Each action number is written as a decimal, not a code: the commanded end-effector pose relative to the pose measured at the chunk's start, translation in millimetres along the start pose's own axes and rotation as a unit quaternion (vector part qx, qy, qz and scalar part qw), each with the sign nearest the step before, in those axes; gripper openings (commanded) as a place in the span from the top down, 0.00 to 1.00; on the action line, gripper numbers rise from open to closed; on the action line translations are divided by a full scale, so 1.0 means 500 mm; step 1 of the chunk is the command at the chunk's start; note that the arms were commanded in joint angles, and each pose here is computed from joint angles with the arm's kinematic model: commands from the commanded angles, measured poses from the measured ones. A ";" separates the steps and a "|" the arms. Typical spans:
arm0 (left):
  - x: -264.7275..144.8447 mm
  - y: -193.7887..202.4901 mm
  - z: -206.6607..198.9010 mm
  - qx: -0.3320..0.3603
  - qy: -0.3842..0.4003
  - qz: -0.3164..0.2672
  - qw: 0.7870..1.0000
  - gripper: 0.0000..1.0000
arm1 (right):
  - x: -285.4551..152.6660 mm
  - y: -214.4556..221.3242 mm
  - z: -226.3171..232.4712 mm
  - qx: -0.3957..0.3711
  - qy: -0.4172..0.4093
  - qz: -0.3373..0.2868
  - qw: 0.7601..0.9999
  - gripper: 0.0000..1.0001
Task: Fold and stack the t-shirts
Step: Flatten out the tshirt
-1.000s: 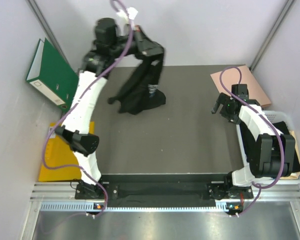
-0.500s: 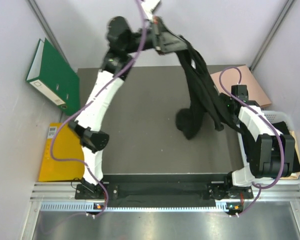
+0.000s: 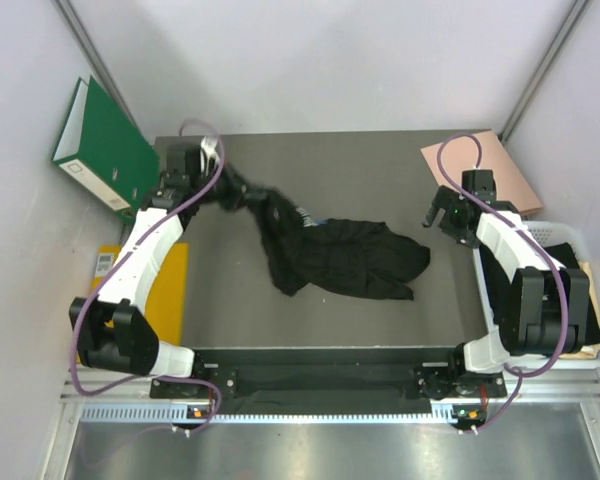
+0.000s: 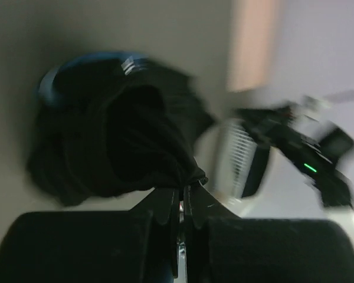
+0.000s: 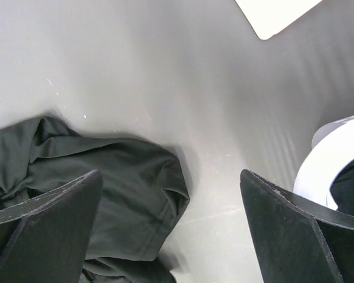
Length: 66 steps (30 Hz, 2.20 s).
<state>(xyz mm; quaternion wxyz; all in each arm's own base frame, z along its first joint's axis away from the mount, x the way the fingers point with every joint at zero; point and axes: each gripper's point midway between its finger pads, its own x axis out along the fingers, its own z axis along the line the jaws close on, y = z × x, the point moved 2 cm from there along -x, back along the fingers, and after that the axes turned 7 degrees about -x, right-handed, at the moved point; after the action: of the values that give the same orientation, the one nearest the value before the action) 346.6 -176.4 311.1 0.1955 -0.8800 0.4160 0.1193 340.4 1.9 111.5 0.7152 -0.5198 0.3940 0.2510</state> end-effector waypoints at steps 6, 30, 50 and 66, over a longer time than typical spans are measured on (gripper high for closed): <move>-0.164 -0.068 0.327 -0.074 -0.382 -0.125 0.912 1.00 | 0.019 0.035 0.074 -0.060 -0.031 0.036 0.997 0.00; -0.132 -0.170 0.380 -0.056 -0.370 -0.129 0.918 0.01 | 0.097 0.140 0.184 -0.093 -0.097 0.141 0.981 0.07; 0.216 0.262 0.228 0.330 -0.216 0.307 0.866 0.07 | 0.119 0.054 0.248 -0.121 -0.095 0.102 0.983 1.00; 0.294 0.456 0.205 0.425 -0.189 0.394 0.793 0.27 | 0.160 0.007 0.212 -0.073 -0.093 0.093 0.989 0.99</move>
<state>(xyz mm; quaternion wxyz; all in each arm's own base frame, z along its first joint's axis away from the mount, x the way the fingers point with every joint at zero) 251.4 -368.9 100.2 0.5553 -0.4287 0.6929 0.1667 385.5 103.8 43.8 0.6556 -0.5020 0.3790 0.4178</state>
